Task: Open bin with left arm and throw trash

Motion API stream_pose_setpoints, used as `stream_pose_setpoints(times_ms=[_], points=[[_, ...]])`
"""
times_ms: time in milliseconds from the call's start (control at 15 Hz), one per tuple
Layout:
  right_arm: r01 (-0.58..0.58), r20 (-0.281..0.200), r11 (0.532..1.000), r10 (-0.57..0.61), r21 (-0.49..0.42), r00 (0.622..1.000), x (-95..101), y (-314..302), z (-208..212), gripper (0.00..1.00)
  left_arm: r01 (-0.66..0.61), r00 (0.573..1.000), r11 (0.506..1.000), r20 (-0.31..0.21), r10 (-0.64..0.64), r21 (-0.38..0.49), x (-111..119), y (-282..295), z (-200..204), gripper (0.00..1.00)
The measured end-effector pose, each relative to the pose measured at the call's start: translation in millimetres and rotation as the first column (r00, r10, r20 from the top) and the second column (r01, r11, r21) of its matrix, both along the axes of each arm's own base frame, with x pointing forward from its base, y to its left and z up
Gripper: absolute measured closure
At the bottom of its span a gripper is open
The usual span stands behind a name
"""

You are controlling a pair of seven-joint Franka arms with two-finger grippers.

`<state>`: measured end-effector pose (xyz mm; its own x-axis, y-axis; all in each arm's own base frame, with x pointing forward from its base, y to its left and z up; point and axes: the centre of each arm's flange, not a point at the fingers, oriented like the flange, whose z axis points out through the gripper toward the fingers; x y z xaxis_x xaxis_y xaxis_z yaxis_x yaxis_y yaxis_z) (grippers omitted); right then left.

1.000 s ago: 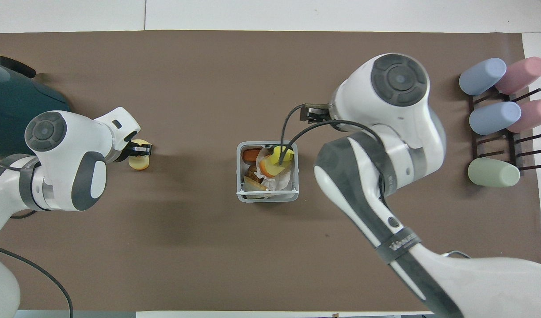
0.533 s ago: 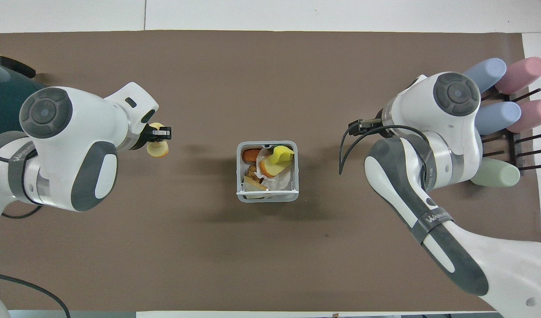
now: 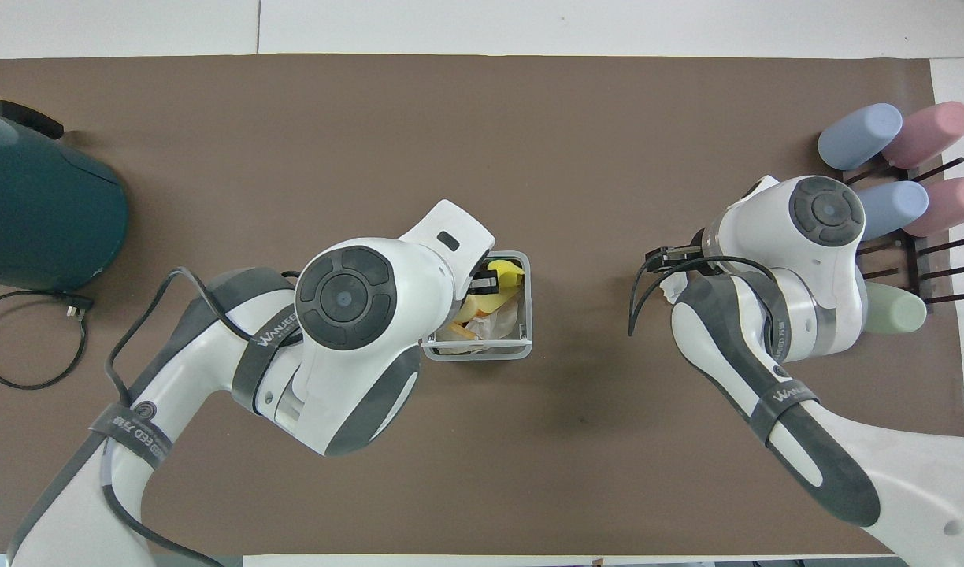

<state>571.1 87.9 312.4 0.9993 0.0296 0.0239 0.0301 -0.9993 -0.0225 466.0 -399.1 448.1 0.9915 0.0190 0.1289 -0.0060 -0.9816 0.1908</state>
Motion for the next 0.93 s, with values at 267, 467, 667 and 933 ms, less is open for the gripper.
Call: stream_pose_setpoints(times_ms=[267,467,667,933], points=[[0.006,-0.001,1.000,-0.006,0.001,1.000,-0.9,4,-11,0.19,-0.008,1.000,1.000,-0.022,0.009,0.015,-2,1,-3,0.42],[0.007,-0.017,1.000,-0.007,-0.001,1.000,-2.8,4,-14,0.38,-0.012,0.999,0.999,-0.043,0.013,0.032,-4,8,5,0.08],[0.011,-0.065,1.000,-0.011,-0.009,0.998,-7.2,1,-16,0.73,-0.019,0.999,0.999,-0.036,0.020,0.026,-6,17,25,0.00],[0.010,-0.103,1.000,-0.011,-0.013,0.995,6.9,3,17,0.96,-0.018,0.998,0.998,-0.062,0.022,0.054,3,35,22,0.00]])
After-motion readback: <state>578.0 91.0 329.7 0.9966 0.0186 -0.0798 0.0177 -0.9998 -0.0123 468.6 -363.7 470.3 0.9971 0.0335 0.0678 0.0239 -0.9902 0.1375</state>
